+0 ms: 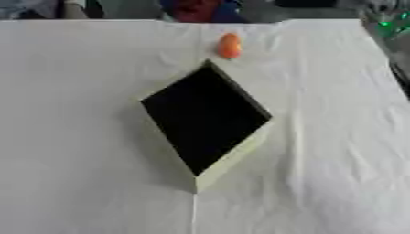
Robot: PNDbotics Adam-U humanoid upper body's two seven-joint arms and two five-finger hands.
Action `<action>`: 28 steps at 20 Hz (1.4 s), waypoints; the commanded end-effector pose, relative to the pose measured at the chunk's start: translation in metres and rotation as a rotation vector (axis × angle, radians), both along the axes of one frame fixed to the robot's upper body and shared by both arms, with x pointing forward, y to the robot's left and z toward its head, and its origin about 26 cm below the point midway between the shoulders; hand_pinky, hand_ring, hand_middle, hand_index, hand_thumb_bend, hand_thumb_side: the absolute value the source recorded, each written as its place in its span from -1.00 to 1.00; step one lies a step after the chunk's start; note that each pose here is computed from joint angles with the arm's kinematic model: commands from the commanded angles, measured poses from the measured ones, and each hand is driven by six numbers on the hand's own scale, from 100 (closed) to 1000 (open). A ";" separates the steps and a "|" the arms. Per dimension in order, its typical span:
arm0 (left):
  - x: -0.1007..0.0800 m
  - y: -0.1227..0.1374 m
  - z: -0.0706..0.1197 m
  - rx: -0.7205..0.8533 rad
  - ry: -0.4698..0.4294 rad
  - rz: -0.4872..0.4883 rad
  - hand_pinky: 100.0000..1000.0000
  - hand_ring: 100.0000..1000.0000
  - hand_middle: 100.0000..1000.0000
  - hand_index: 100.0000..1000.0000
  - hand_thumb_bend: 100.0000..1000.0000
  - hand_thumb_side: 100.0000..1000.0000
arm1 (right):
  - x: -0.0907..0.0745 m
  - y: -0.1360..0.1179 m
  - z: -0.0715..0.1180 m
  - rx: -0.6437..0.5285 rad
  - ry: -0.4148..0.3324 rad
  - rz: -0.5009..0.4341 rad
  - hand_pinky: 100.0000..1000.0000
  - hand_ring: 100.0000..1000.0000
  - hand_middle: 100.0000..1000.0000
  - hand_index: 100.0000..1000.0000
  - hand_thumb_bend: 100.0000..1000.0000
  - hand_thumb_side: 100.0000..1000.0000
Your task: Pick up objects on the table and place them in the box.
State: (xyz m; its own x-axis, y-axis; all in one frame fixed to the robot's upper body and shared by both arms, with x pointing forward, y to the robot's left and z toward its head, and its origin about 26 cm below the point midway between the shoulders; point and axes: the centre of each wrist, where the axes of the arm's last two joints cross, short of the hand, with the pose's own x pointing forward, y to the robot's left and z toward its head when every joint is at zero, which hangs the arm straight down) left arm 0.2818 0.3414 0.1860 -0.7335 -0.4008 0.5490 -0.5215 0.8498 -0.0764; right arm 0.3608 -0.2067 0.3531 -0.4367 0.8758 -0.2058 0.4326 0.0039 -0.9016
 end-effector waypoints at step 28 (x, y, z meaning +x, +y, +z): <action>-0.004 0.002 0.007 0.044 -0.006 0.002 0.17 0.22 0.38 0.52 -1.00 0.27 | 0.028 -0.010 0.006 -0.299 0.332 -0.020 0.86 0.88 0.70 0.81 -1.00 0.46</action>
State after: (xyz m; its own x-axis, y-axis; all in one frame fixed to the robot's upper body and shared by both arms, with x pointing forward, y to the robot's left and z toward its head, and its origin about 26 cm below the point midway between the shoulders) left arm 0.2806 0.3413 0.1825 -0.7238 -0.4035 0.5597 -0.5227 0.8502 -0.0631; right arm 0.3893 -0.2126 0.3479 -0.5185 0.8048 -0.2890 0.1047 -0.2757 -0.9555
